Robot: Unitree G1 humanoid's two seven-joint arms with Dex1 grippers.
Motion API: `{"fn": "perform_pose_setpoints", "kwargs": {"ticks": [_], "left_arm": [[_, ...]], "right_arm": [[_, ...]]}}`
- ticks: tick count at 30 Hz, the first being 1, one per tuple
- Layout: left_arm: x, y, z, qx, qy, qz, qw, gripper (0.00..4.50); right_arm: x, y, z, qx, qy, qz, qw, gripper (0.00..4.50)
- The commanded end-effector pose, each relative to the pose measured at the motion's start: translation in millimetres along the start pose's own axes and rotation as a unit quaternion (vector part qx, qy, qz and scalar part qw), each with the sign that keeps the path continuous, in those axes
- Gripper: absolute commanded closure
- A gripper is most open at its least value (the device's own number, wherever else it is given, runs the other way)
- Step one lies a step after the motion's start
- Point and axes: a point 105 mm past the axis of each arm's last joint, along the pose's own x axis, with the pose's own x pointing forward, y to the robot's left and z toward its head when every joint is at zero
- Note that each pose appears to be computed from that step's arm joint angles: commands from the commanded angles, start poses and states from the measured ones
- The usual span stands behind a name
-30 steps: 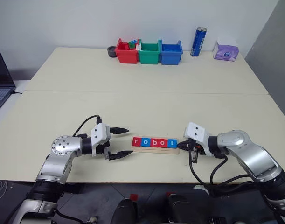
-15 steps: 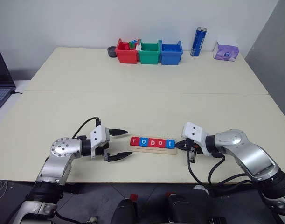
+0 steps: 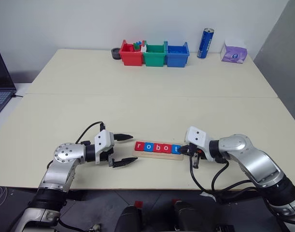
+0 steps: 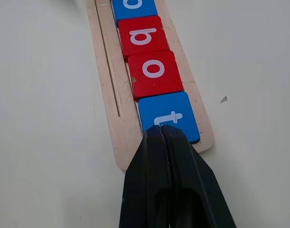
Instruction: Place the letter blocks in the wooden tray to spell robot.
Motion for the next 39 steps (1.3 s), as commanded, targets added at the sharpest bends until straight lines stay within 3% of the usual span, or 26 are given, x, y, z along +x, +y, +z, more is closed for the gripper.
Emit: {"fn": "perform_pose_setpoints", "kwargs": {"ticks": [1,8,15,19,29,39], "left_arm": [[-4.0,10.7,17.7,0.013,-0.024,0.03,0.999,0.0],[-17.1,17.5,21.0,-0.01,-0.004,0.066,0.998,0.0],[-27.0,13.6,21.0,-0.005,0.015,0.065,0.998,0.0],[-30.2,13.2,18.4,0.003,0.025,0.061,0.998,0.0],[-32.0,14.7,18.4,0.022,0.035,0.049,0.998,0.0],[-29.0,17.1,23.5,0.012,0.025,0.045,0.999,0.0]], "right_arm": [[-22.4,-9.1,28.7,-0.029,-0.057,-0.03,0.998,4.46],[-42.3,-0.6,38.2,0.011,-0.155,-0.069,0.985,4.46],[-56.4,28.2,18.1,0.063,-0.156,-0.018,0.986,4.46],[-65.4,24.8,15.6,0.063,-0.153,-0.011,0.986,3.61],[-79.3,25.6,23.1,0.036,-0.123,0.06,0.99,0.1],[-80.6,11.8,29.8,0.006,-0.13,0.039,0.991,0.04]]}}
